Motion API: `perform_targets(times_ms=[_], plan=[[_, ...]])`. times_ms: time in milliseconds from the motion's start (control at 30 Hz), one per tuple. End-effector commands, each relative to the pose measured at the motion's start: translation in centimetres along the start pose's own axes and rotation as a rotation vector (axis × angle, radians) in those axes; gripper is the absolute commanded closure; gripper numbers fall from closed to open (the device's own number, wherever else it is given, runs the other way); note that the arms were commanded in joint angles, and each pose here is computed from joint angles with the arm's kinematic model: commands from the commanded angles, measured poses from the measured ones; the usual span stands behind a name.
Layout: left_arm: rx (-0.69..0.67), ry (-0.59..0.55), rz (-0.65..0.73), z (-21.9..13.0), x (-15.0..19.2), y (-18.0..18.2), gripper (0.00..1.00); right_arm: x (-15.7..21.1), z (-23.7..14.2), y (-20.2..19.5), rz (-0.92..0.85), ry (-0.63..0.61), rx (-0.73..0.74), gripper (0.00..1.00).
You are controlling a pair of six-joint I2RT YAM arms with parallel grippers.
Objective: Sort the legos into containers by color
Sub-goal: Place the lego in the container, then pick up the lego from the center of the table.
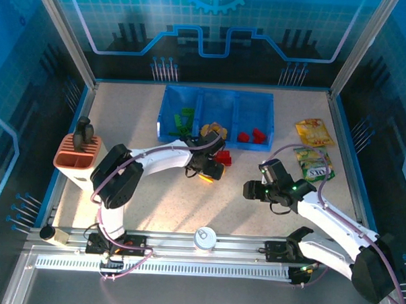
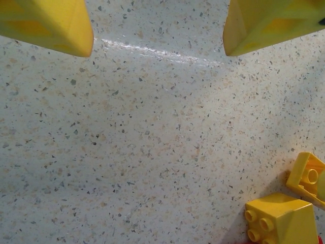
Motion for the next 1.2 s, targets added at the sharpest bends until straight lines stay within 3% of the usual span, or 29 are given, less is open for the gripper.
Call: perform_targets(times_ms=[0, 300, 567, 800, 967, 1167], plan=[[-0.004, 0.065, 0.025, 0.8, 1.0, -0.3, 0.13, 0.1, 0.0, 0.1, 0.007, -0.011, 0.003, 0.3], [-0.053, 0.106, 0.051, 2.3, 1.9, -0.4, 0.15, 0.3, 0.1, 0.0, 0.011, -0.01, 0.006, 0.3], [-0.064, 0.091, 0.042, 3.0, 1.7, -0.4, 0.29, 0.3, 0.0, 0.0, 0.013, -0.013, 0.004, 0.31], [-0.088, 0.049, 0.048, 1.6, 0.8, -0.4, 0.33, 0.6, -0.1, -0.2, 0.014, -0.016, 0.01, 0.31], [-0.046, -0.063, -0.014, -1.1, -1.9, -0.1, 0.36, 0.5, -0.2, -0.2, 0.015, -0.021, 0.006, 0.32], [0.03, -0.197, -0.103, -5.1, -8.1, 0.3, 0.39, 0.1, -0.4, 0.1, 0.007, -0.02, 0.001, 0.32]])
Point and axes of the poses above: each hand's point on the last joint's axis, 136 mm out from that joint toward the fingers, its own z axis out along the fingers, its own y axis along the line the jaws close on, x = y × z, the point moved 7 cm from there along -z, back along the fingers, and after that the axes turned 10 degrees about -z, right-handed, at the moved point
